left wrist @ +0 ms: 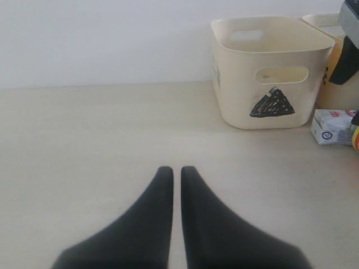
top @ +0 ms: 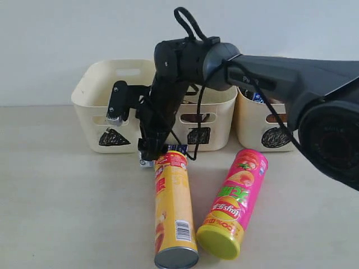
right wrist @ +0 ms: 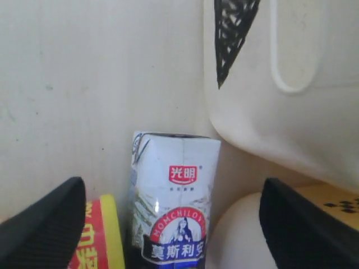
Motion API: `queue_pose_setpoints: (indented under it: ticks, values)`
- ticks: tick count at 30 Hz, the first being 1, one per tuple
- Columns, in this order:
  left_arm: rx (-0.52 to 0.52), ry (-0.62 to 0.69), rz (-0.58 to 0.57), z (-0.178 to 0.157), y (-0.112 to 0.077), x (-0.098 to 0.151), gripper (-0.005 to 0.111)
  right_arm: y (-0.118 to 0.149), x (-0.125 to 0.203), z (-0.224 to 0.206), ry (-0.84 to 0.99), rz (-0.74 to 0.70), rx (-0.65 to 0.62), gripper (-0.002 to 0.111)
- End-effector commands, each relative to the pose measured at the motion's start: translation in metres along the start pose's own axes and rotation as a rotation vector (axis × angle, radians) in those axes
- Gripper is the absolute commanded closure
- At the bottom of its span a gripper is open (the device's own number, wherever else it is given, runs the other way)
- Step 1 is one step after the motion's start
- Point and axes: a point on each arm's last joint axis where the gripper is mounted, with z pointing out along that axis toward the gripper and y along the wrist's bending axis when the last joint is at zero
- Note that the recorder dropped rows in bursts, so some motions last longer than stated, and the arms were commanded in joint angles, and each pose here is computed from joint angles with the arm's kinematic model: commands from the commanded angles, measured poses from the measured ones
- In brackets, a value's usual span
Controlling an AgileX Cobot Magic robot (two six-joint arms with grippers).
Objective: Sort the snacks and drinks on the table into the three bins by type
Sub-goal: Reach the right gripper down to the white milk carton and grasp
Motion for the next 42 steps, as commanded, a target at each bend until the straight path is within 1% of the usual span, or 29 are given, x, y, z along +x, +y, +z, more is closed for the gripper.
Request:
queue_pose_setpoints:
  ticks: [1, 4, 8, 10, 15, 18, 20, 23, 38, 42]
  values:
    - [0.000, 0.000, -0.008, 0.000, 0.000, 0.001, 0.102, 0.006, -0.015, -0.013, -0.018, -0.031, 0.014, 0.031]
    - [0.000, 0.000, -0.008, 0.000, 0.000, 0.001, 0.102, 0.012, -0.021, -0.012, -0.015, -0.033, 0.006, 0.031]
    - [0.000, 0.000, -0.008, 0.000, 0.000, 0.001, 0.102, 0.020, -0.018, -0.012, 0.030, 0.007, -0.068, 0.031]
    - [0.000, 0.000, -0.008, 0.000, 0.000, 0.001, 0.102, 0.021, -0.017, -0.011, 0.042, 0.015, -0.080, 0.031]
    - [0.000, 0.000, -0.008, 0.000, 0.000, 0.001, 0.102, 0.018, -0.017, 0.001, 0.019, 0.016, -0.039, 0.031]
    - [0.000, 0.000, -0.008, 0.000, 0.000, 0.001, 0.102, 0.020, -0.011, 0.016, 0.055, -0.001, -0.049, 0.031]
    - [0.000, 0.000, -0.008, 0.000, 0.000, 0.001, 0.102, 0.020, -0.007, 0.023, 0.080, -0.006, -0.032, 0.031]
    - [0.000, 0.000, -0.008, 0.000, 0.000, 0.001, 0.102, 0.016, -0.005, 0.025, 0.094, -0.015, 0.005, 0.031]
    - [0.000, 0.000, -0.008, 0.000, 0.000, 0.001, 0.102, 0.015, 0.003, 0.054, 0.112, -0.055, 0.065, 0.031]
    - [0.000, 0.000, -0.008, 0.000, 0.000, 0.001, 0.102, 0.013, 0.007, 0.057, 0.151, -0.075, 0.094, 0.031]
